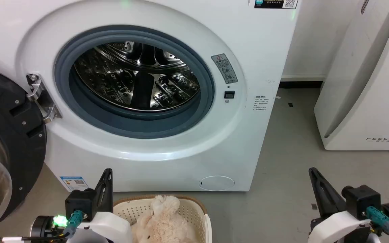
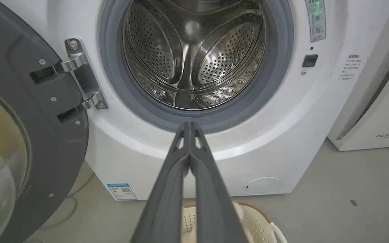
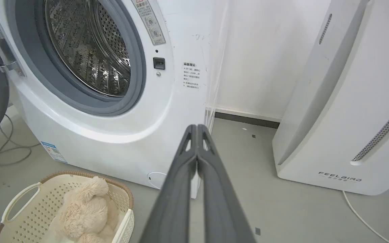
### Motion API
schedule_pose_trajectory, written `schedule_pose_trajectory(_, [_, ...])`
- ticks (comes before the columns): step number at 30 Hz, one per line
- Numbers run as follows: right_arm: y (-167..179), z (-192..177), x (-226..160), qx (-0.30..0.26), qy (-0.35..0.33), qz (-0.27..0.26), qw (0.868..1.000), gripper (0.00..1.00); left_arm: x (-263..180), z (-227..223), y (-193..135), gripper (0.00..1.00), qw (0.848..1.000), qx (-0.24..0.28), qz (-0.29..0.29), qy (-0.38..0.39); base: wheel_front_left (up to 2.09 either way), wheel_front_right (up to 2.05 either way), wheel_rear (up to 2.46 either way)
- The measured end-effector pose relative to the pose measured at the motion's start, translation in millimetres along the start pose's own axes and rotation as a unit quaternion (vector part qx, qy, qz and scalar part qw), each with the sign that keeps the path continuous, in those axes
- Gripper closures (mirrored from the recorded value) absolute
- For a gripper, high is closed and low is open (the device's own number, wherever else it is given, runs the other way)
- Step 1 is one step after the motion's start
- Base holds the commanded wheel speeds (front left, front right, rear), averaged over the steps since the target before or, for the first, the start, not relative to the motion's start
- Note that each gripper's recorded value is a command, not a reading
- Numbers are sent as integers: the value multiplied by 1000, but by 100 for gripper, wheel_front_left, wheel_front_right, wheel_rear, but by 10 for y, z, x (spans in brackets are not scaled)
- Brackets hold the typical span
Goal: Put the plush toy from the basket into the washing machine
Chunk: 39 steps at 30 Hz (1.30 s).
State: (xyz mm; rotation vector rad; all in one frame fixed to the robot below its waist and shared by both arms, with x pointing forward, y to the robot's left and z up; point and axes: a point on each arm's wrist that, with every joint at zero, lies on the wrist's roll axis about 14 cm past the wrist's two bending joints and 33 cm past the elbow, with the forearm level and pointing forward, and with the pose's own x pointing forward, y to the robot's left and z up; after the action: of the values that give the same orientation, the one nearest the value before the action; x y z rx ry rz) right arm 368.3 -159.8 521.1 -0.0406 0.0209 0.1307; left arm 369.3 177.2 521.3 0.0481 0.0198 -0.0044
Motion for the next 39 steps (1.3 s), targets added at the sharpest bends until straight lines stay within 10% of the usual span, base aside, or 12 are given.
schedule_pose_trajectory(15, [1, 1, 1, 0, 0, 0, 1000, 100, 0, 0, -1, 100, 1000, 0, 0, 0, 0, 0, 0])
schedule_pose_trajectory(16, [0, 1, 1, 0, 0, 0, 1000, 0, 0, 0, -1, 0, 1000, 0, 0, 0, 0, 0, 0])
schedule_pose_trajectory(39, [-60, -31, 12, 7, -5, -9, 1000, 0, 26, -138, -79, 0, 1000, -6, -11, 13, 0, 0, 0])
